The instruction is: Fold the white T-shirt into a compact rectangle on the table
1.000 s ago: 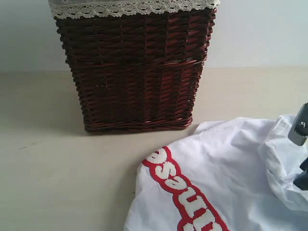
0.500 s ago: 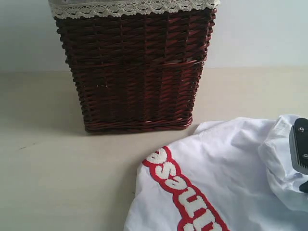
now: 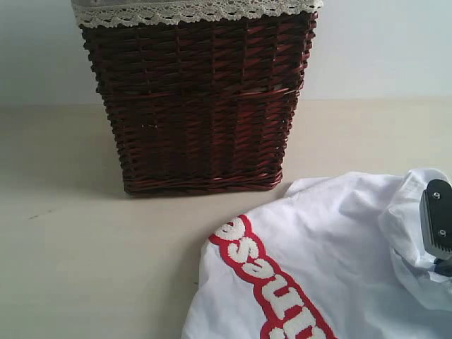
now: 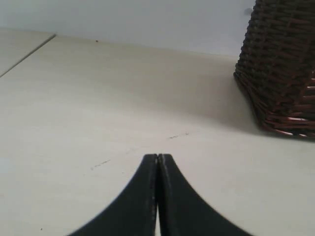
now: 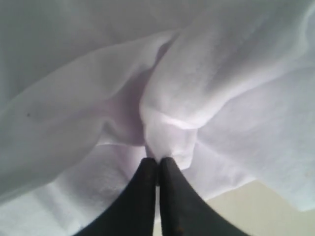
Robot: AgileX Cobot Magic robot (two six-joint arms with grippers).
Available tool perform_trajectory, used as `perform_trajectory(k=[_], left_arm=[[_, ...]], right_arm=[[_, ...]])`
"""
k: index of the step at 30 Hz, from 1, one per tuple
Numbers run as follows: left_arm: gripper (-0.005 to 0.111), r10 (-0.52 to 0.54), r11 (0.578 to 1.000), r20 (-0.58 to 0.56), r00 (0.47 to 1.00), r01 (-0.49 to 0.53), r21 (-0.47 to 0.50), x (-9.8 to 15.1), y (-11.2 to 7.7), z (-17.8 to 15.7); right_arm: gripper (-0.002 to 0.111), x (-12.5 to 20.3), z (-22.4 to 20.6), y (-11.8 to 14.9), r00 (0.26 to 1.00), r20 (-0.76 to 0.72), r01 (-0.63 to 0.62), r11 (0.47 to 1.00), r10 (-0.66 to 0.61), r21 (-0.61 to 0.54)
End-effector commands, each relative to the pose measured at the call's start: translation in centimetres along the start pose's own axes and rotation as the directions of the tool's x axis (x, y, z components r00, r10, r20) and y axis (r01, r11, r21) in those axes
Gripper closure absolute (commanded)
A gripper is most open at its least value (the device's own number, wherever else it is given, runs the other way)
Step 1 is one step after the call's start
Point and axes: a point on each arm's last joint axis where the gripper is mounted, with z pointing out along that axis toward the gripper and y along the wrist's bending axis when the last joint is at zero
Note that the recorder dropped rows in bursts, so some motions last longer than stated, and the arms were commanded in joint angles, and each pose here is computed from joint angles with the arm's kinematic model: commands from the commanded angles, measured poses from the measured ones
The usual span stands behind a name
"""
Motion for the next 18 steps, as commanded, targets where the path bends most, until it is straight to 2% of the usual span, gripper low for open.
perform_trajectory(k=[1,4,8,11,16,18], left_arm=[[0.107,-0.002,1.000,0.023,1.000,0.002,0.005,-0.3,0.0,-0.1],[0.107,0.000,1.000,0.023,1.000,0.000,0.005,-0.3,0.0,-0.1],[0.107,0.000,1.000,0.023,1.000,0.000,0.005,-0.3,0.0,-0.1],[0.107,-0.002,1.000,0.023,1.000,0.001,0.005,-0.3,0.0,-0.1],[0.107,-0.002,1.000,0.023,1.000,0.001,0.005,-0.3,0.0,-0.1],[0.107,-0.002,1.000,0.023,1.000,0.001,0.005,-0.3,0.0,-0.1]], right_arm=[[0.108,-0.2,-0.6,-0.2,0.998,0.007,-0.062,0.998,0.062,0.033],[0.108,-0.4,-2.1,-0.4,0.988,0.031,-0.151,0.982,0.148,0.112],[0.108,0.3,-5.5,-0.2,0.951,0.087,-0.307,0.929,0.295,0.205],[0.108,1.6,-7.7,1.2,0.926,0.078,-0.378,0.907,0.369,0.184],[0.108,4.1,-9.3,4.2,0.874,-0.095,-0.473,0.880,0.476,0.054],[0.108,5.2,-9.8,4.9,0.836,-0.163,-0.523,0.851,0.524,0.051]])
